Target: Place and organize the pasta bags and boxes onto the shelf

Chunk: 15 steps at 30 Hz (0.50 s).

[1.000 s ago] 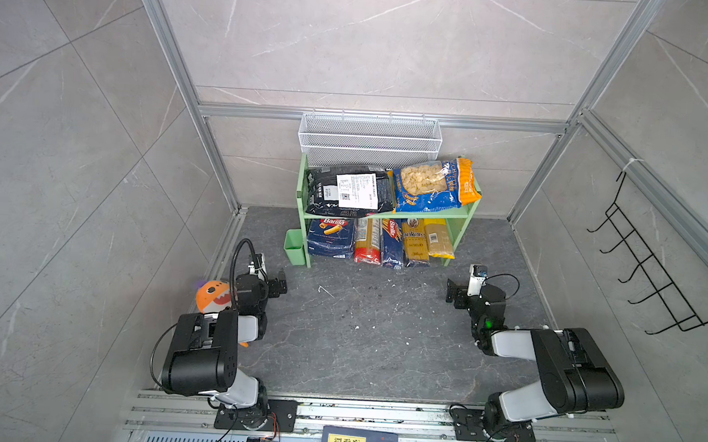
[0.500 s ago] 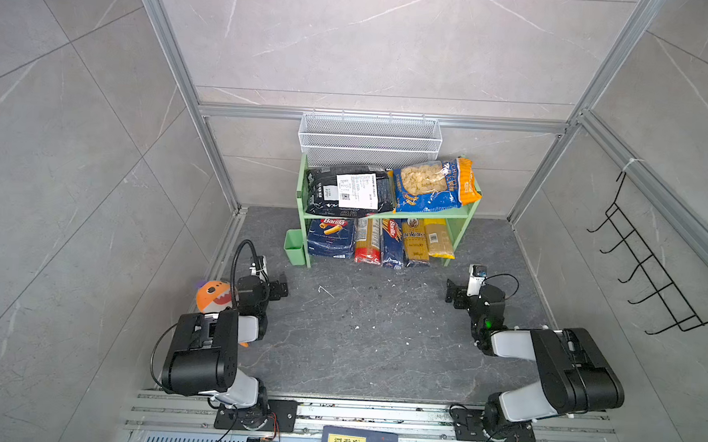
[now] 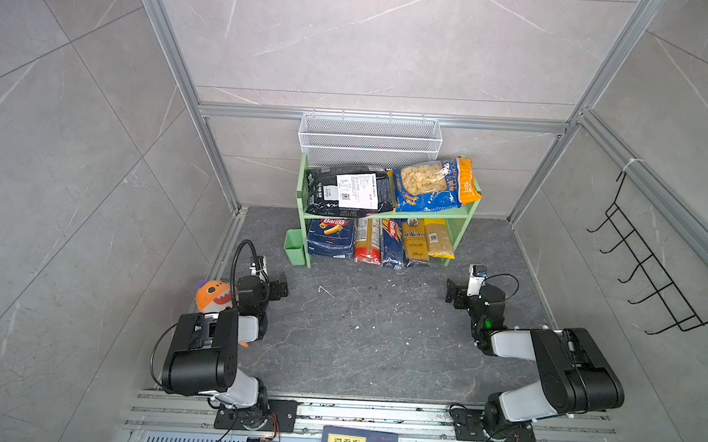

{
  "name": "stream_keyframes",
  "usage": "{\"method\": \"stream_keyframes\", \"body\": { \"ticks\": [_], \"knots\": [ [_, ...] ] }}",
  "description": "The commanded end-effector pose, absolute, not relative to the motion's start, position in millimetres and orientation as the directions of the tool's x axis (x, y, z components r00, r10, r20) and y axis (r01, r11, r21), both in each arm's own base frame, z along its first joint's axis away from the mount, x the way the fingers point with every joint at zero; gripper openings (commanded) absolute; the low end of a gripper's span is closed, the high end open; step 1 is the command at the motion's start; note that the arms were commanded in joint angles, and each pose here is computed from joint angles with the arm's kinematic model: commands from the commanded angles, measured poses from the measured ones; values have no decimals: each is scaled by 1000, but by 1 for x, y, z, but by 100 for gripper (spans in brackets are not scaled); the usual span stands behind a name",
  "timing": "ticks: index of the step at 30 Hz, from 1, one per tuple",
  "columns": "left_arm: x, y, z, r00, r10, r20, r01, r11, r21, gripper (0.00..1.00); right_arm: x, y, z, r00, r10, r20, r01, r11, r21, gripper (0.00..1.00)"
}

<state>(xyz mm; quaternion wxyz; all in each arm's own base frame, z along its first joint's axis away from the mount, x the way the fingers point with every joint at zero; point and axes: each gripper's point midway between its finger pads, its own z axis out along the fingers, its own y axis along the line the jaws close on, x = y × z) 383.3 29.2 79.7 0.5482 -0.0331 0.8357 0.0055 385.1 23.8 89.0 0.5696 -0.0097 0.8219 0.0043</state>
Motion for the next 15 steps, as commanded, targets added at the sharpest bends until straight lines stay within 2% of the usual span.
{"method": "stream_keyframes", "body": {
  "ticks": [1, 15],
  "knots": [
    [385, 28, 87, -371, -58, -927, -59, 997, -38, 100, 388, 23, 92, -349, -34, -936, -19, 999, -29, 99],
    [385, 27, 86, -377, -51, -925, -63, 998, -29, 100, 389, 24, 92, -350, -34, -936, -21, 999, -29, 99]
  ]
}}
